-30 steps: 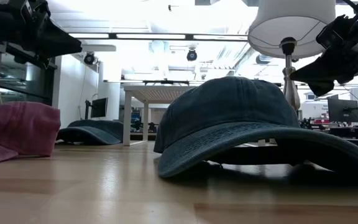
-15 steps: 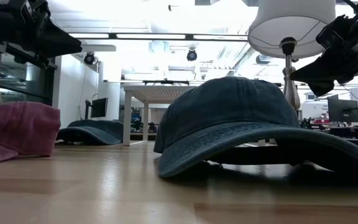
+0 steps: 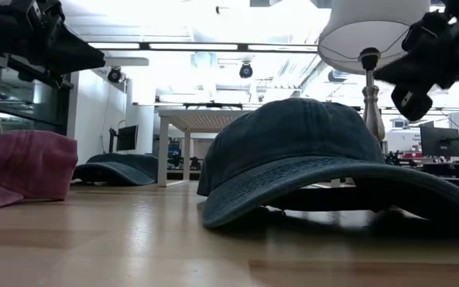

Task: Pick & Place hat
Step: Put the right red cap on the shelf

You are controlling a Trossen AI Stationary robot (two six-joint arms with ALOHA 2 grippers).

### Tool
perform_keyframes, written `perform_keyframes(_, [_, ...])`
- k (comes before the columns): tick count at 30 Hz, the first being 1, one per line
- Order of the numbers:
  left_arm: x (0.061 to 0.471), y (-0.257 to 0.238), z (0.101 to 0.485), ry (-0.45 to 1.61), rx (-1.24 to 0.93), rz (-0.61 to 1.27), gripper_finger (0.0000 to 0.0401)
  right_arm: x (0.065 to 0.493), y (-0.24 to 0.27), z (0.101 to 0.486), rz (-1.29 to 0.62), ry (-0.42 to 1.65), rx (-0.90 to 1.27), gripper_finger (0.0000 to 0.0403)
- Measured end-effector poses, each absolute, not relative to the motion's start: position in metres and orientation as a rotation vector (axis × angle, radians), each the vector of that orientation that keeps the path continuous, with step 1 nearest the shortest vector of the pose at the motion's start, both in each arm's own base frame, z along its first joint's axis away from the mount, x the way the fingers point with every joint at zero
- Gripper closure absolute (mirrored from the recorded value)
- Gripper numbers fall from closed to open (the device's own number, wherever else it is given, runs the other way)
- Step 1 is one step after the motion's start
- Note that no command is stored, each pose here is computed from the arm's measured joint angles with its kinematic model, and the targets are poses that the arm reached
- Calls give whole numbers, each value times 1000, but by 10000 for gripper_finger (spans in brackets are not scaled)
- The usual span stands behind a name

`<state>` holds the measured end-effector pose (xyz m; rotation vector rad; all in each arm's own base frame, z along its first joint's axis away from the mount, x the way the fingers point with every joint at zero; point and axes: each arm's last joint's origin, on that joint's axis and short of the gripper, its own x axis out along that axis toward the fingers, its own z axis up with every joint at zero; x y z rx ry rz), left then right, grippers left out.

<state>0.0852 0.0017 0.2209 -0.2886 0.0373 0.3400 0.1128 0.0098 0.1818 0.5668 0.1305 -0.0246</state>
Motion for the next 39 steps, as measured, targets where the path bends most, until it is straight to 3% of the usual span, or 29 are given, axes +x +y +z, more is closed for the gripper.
perform_keyframes(6, [85,2,221,37,-288,340,311,113,10,197,-30,209,543,400])
perform_keyframes(18, [85,2,221,37,-288,340,311,121,13,229,-63,382,707,400])
perform_keyframes(25, [85,2,221,37,-289,340,311,121,16,230,-49,583,819,400])
perform_keyframes(30, [85,2,221,37,-288,340,311,117,17,223,-144,723,922,398])
perform_keyframes(39, [85,2,221,37,-288,340,311,110,34,219,30,903,937,343])
